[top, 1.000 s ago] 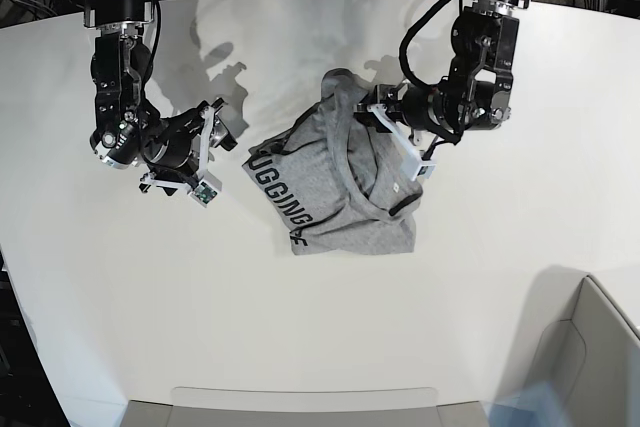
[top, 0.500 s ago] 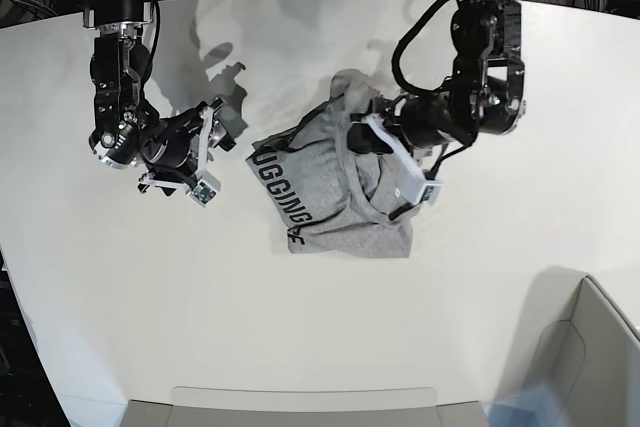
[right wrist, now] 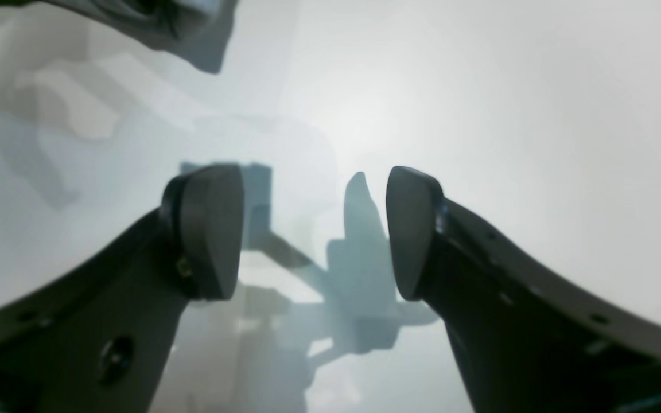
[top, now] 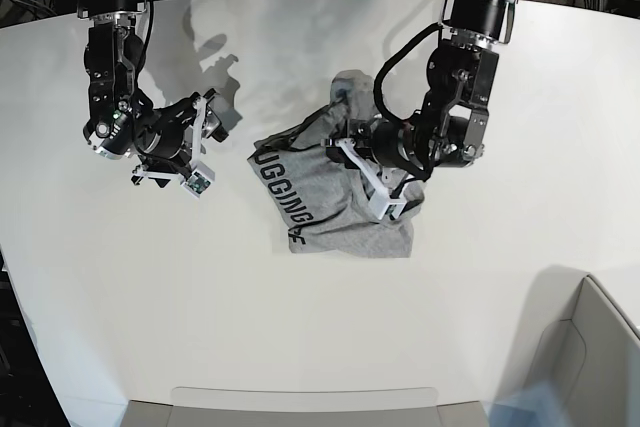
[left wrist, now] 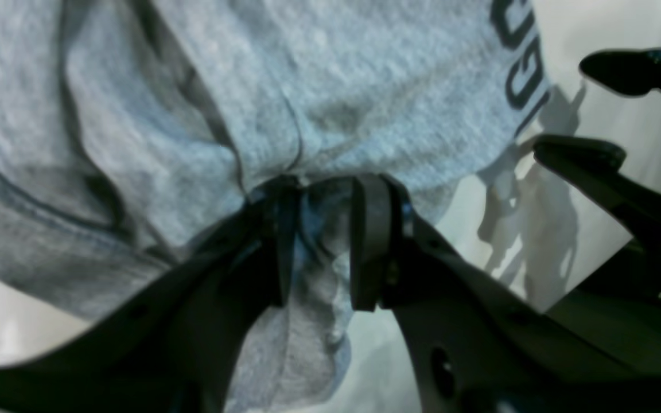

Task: Fold the T-shirt properly
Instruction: 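Grasp the bundle's edge with the left gripper and tuck it under, then grasp the bundle with both grippers and flip it over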

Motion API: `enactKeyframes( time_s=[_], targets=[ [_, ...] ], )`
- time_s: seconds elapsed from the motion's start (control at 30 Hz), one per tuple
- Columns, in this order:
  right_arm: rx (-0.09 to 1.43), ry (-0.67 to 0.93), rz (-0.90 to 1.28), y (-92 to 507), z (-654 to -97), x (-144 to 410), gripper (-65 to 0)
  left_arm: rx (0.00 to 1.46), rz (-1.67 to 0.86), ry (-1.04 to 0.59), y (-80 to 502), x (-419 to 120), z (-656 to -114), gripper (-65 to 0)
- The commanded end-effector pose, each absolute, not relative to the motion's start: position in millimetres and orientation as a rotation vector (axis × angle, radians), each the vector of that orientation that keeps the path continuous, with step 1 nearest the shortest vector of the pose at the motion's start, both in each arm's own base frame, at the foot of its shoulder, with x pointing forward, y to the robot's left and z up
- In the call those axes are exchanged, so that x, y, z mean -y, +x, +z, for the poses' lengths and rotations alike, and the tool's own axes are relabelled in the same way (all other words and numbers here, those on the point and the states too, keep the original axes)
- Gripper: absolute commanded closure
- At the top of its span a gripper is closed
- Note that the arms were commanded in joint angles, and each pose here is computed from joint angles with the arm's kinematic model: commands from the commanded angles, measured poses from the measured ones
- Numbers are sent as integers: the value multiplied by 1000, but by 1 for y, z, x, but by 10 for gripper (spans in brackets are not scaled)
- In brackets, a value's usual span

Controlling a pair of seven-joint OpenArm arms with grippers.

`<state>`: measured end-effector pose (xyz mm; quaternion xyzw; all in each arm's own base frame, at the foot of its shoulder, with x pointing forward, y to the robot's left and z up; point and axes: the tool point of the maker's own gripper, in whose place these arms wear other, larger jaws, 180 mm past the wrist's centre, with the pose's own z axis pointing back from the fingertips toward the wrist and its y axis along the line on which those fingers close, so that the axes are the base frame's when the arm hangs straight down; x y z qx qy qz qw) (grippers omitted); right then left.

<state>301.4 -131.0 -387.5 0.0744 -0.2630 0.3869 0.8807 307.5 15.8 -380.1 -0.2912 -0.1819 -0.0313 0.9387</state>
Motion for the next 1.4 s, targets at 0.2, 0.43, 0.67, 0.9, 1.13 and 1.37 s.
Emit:
enactKeyframes(
  time_s=[0.2,0.43,0.67,0.9,1.13,1.37],
  targets=[
    [650,150,941,330,-354,98,-374,448,80,-566,318,-80,-352,-160],
    [738,166,1152,368,-315,25,-194,508,-80,-613,299,-36,-318,-160],
    [734,196,1098,426,-313,6,0,423,-205,-630,274,0,-332,-78],
    [643,172,1110,440,-358,-17,-21,286,-232,-620,255,12,-367,-30],
    [536,138,1140,414,-404,-13,-21,202,-173,-560,262,-10,-399,-29],
    [449,5,1186,372,-423,6,-21,248,-36,-494,292,-62,-408,-29]
  ],
)
